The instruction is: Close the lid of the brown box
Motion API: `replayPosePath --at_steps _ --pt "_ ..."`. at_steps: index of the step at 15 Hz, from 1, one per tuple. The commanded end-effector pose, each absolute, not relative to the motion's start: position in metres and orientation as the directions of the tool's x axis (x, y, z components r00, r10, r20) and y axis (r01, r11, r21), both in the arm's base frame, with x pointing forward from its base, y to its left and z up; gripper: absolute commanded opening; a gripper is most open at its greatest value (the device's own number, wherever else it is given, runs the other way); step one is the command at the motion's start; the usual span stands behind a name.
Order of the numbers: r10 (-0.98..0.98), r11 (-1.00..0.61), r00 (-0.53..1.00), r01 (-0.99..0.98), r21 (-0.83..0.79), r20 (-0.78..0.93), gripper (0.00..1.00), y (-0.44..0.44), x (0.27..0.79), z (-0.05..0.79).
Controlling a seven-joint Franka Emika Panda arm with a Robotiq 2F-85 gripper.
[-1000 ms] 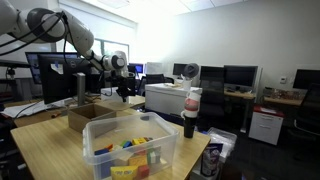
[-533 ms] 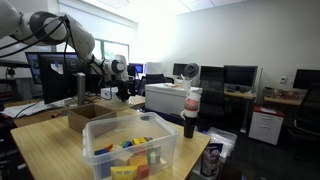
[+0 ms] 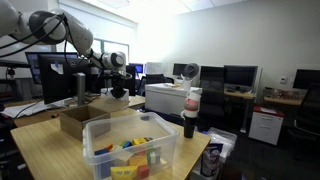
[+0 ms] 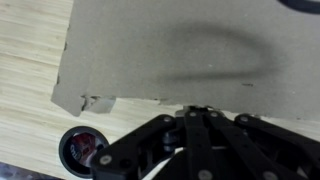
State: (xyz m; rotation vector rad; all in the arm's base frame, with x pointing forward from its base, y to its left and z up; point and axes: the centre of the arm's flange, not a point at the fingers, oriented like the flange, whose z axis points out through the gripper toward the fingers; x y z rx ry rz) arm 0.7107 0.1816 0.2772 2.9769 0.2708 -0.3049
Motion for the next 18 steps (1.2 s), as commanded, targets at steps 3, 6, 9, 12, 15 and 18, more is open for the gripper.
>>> replayPosePath --at_steps 3,6,9,12,15,18 --pt "0.171 -0.972 0.952 0.205 0.117 -0.253 0.02 0.175 0.690 0.319" --pt "0.163 -0.974 0.957 0.196 0.117 -0.240 0.01 0.171 0.677 0.335" --pt "0.150 -0.979 0.959 0.179 0.102 -0.239 0.01 0.166 0.662 0.341" --pt "0.125 -0.985 0.948 0.154 0.079 -0.291 0.01 0.159 0.634 0.333" --pt "0.106 -0.991 0.938 0.128 0.047 -0.331 0.01 0.158 0.608 0.329" --pt "0.086 -0.993 0.934 0.108 0.043 -0.347 0.01 0.160 0.580 0.342"
